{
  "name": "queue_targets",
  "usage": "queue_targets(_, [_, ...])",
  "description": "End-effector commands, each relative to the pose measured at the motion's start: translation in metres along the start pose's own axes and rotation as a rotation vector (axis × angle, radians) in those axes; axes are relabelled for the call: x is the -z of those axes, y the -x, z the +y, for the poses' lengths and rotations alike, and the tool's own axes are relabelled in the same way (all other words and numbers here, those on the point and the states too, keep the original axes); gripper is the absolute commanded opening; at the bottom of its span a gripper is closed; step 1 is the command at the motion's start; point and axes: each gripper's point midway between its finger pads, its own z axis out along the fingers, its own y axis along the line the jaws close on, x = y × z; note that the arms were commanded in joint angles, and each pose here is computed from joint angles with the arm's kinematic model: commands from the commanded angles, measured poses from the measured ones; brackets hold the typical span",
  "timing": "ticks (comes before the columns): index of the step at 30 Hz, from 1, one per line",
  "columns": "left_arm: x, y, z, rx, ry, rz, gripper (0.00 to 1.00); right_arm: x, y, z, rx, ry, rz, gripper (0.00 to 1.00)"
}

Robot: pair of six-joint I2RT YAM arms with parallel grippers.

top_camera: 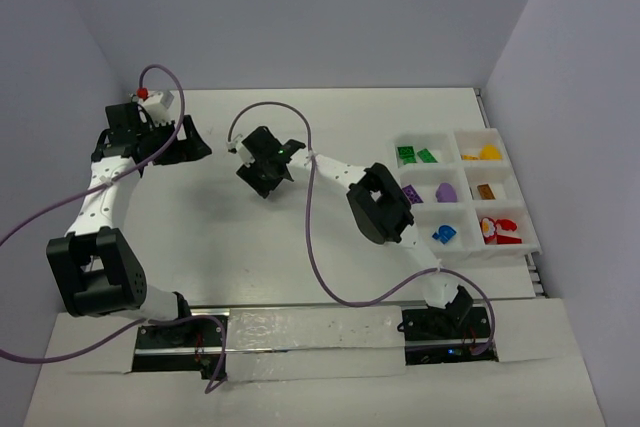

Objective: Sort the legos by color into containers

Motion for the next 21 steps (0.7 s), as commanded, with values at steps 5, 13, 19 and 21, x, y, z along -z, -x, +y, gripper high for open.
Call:
queue_targets(5, [0.0, 0.016, -0.005, 0.007, -0.03, -0.009, 0.99, -0.005, 0.008, -0.011, -0.013, 0.019, -0.021, 0.51])
queue_targets(13, [-0.001, 0.02, -0.003, -0.003, -0.026, 0.002, 0.99, -0.014, 0.006, 0.0, -0.005, 0.075, -0.013, 0.37])
queue_targets(19, [-0.002, 0.021, -0.003, 0.001, -0.026, 0.004, 0.99, -0.016, 0.01, 0.001, -0.007, 0.076, -0.026, 0.35])
queue_targets(21, [-0.002, 0.021, -0.003, 0.002, -0.027, 0.005, 0.99, -0.016, 0.01, 0.002, -0.003, 0.078, -0.025, 0.35])
